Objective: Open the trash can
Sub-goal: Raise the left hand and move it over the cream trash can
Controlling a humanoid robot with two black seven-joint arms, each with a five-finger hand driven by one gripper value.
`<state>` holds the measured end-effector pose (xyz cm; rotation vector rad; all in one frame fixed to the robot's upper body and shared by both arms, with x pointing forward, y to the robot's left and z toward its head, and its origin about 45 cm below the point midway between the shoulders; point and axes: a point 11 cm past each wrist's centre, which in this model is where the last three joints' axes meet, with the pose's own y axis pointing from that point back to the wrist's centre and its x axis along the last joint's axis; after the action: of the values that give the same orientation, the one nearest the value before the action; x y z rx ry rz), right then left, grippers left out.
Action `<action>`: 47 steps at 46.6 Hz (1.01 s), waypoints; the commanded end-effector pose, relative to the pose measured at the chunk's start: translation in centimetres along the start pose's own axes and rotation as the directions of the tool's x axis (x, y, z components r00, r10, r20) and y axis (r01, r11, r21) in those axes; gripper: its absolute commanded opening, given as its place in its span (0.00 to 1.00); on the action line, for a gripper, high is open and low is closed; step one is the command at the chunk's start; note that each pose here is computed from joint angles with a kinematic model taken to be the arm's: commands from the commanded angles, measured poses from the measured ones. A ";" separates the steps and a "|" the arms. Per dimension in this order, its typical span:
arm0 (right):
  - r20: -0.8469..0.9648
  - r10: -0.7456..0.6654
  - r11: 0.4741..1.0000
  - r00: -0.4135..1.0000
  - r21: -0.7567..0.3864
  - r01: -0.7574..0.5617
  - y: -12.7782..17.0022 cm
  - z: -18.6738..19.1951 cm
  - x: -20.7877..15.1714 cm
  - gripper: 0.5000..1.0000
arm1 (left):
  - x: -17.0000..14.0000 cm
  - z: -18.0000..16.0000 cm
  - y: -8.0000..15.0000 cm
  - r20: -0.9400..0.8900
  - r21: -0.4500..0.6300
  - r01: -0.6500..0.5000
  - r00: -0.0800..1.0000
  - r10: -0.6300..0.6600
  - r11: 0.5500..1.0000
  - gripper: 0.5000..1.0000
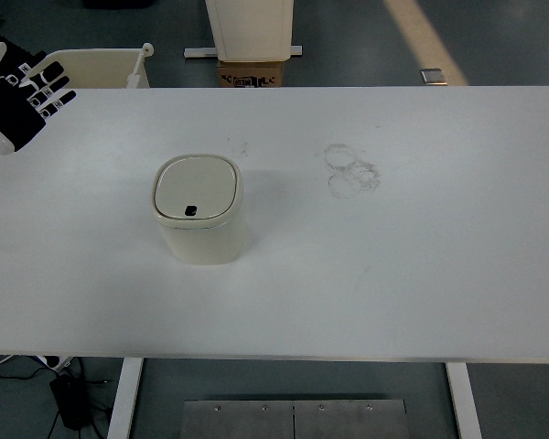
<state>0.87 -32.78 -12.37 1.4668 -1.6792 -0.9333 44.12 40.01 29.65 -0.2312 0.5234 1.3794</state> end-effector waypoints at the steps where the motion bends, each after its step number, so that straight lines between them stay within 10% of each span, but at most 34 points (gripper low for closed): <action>1: 0.000 0.000 1.000 1.000 0.000 0.000 0.0 0.0 0.0 0.98 | -0.5 0.3 -0.2 0.044 0.028 0.006 0.999 -0.008 1.000 1.00; 23: -0.001 0.003 1.000 1.000 0.001 -0.003 0.0 -0.1 0.1 0.98 | -9.3 2.6 -2.9 0.366 0.194 0.137 0.909 -0.201 0.971 1.00; 47: 0.000 0.001 1.000 1.000 0.002 -0.001 0.0 -0.1 0.0 0.98 | -18.8 -0.9 0.2 0.636 0.552 0.188 0.535 -0.556 0.812 1.00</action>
<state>0.97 -32.80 -12.36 1.4670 -1.6815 -0.9321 42.77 23.86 38.61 0.5293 0.0169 0.8116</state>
